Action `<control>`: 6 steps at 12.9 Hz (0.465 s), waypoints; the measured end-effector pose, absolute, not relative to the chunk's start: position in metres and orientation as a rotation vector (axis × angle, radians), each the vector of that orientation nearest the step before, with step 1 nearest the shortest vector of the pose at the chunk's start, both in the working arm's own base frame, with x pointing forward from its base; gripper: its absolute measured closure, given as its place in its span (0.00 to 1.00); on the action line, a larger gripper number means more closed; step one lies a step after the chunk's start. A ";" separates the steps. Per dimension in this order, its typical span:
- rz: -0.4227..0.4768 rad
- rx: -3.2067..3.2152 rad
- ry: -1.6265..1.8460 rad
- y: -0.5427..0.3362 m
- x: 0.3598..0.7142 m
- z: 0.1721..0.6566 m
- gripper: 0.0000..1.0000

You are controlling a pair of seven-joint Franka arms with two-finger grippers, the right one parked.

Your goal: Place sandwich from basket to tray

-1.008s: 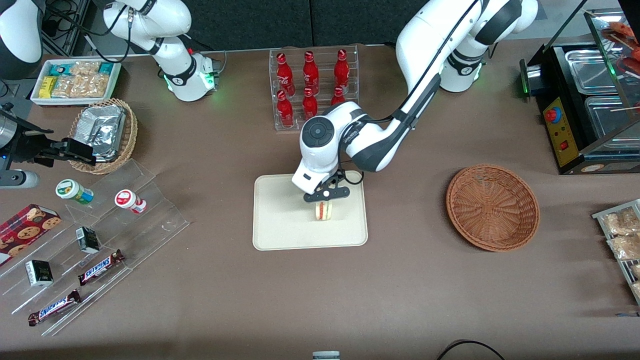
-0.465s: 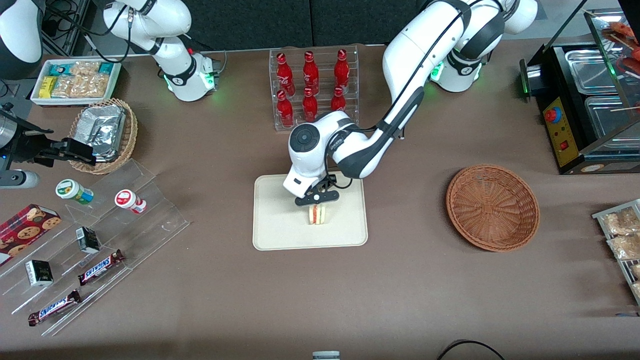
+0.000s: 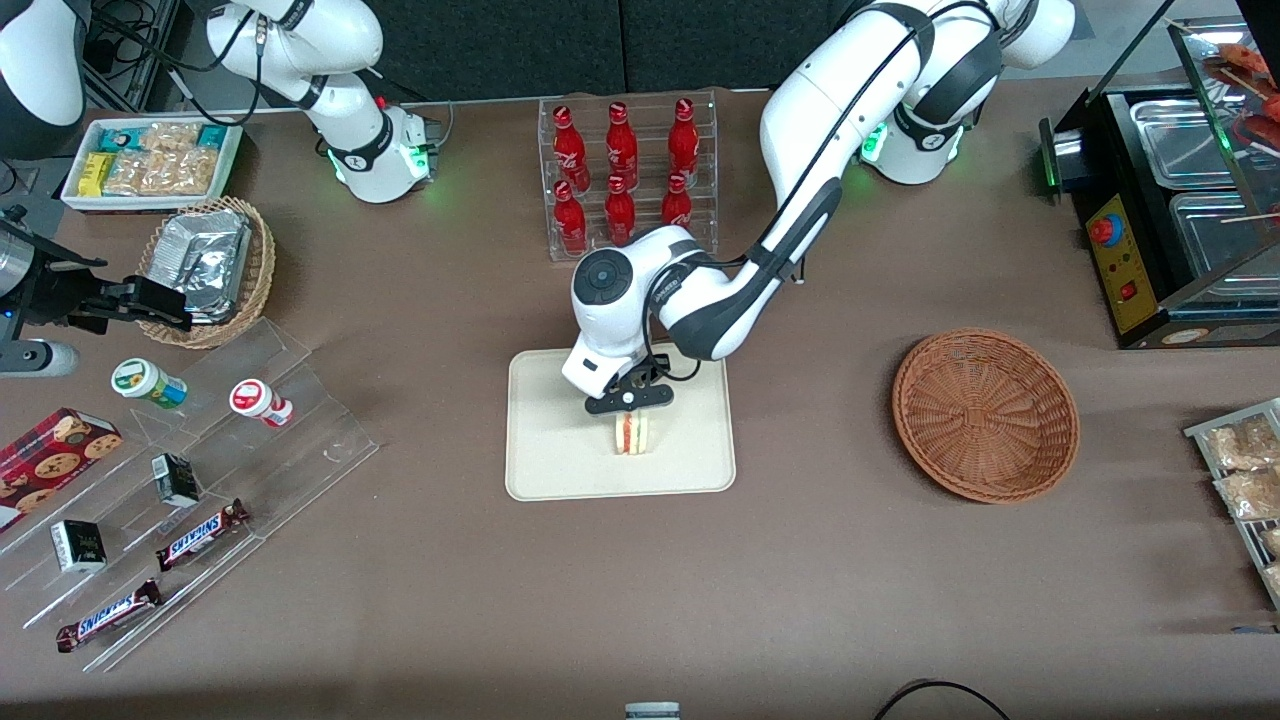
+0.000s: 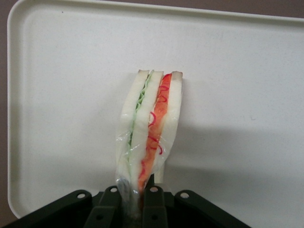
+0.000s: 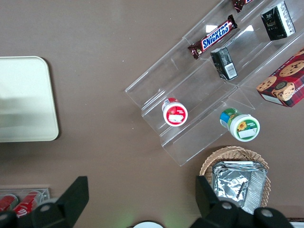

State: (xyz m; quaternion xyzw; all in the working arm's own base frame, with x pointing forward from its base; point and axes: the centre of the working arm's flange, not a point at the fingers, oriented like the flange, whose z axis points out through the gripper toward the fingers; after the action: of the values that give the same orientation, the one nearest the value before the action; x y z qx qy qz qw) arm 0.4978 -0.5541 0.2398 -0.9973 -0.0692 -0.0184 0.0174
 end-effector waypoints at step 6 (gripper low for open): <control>-0.066 -3.093 -0.238 -0.554 0.498 0.239 0.53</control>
State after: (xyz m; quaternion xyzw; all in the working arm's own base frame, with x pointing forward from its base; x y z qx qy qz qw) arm 0.4982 -0.5537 0.2390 -0.9966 -0.0767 -0.0212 0.0194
